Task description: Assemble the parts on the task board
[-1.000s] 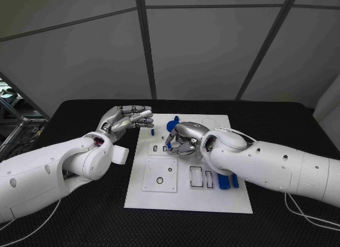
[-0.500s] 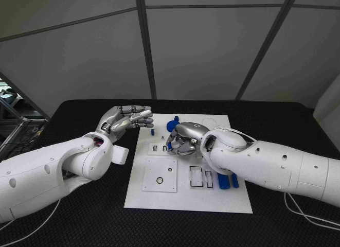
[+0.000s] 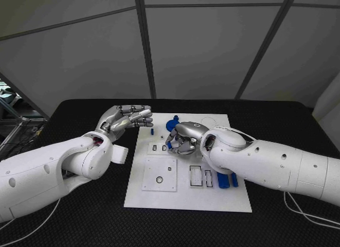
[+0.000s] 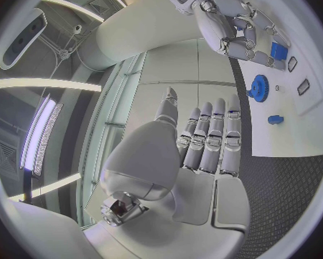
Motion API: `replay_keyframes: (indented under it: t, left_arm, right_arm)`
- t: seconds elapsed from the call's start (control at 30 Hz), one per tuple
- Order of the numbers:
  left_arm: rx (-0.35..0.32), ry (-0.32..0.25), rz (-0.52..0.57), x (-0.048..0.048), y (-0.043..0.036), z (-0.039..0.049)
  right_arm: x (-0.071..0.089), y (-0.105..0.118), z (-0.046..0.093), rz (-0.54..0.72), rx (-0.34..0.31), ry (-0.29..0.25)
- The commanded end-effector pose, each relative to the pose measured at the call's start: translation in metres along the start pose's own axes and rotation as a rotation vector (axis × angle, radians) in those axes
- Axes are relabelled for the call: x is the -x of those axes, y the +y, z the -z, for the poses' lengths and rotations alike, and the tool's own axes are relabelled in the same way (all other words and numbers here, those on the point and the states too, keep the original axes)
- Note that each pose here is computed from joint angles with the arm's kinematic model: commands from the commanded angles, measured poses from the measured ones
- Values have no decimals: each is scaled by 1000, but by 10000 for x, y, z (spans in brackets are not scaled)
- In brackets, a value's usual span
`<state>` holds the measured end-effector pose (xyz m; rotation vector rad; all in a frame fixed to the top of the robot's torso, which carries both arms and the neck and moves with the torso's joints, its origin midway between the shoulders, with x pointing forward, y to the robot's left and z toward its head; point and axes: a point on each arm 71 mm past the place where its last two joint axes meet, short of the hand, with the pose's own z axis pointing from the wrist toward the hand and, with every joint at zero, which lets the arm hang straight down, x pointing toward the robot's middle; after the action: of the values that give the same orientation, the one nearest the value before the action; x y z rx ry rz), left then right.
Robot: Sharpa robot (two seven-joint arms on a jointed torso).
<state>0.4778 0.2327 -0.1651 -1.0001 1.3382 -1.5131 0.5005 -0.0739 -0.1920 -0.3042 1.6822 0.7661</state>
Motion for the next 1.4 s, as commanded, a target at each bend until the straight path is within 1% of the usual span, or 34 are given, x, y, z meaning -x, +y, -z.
replay_keyframes:
  t: [0.03, 0.4, 0.53, 0.6, 0.73, 0.8, 0.87, 1.07, 1.13, 1.23, 1.3, 1.4]
  left_arm:
    - [-3, 11, 6, -13, -12, -7]
    - [-2, 12, 6, -12, -12, -5]
    - [-1, 12, 6, -11, -11, -5]
    - [-1, 12, 6, -10, -11, -6]
    - [1, 14, 7, -5, -8, -7]
    - [3, 17, 8, -3, -6, -8]
    - [4, 19, 9, -1, -3, -9]
    - [11, 30, 13, 7, 9, -17]
    - [17, 36, 14, 10, 19, -25]
    - [28, 46, 5, 11, 37, -41]
    - [39, 54, -15, 15, 54, -54]
    - [68, 78, -72, 27, 83, -75]
  right_arm:
    - [-12, -3, 0, 7, -3, 9]
    - [-4, -17, -6, 4, -5, -2]
    - [9, -13, -8, -6, 2, -21]
    - [26, -5, -7, -15, 13, -44]
    - [87, 16, 10, -57, 57, -125]
    - [108, 20, 23, -77, 75, -150]
    - [123, 19, 45, -100, 93, -162]
    - [150, 8, 132, -161, 156, -153]
    - [188, -17, 177, -196, 173, -156]
    - [256, -59, 233, -238, 181, -157]
    - [336, -120, 277, -274, 167, -155]
    - [483, -236, 347, -321, 129, -154]
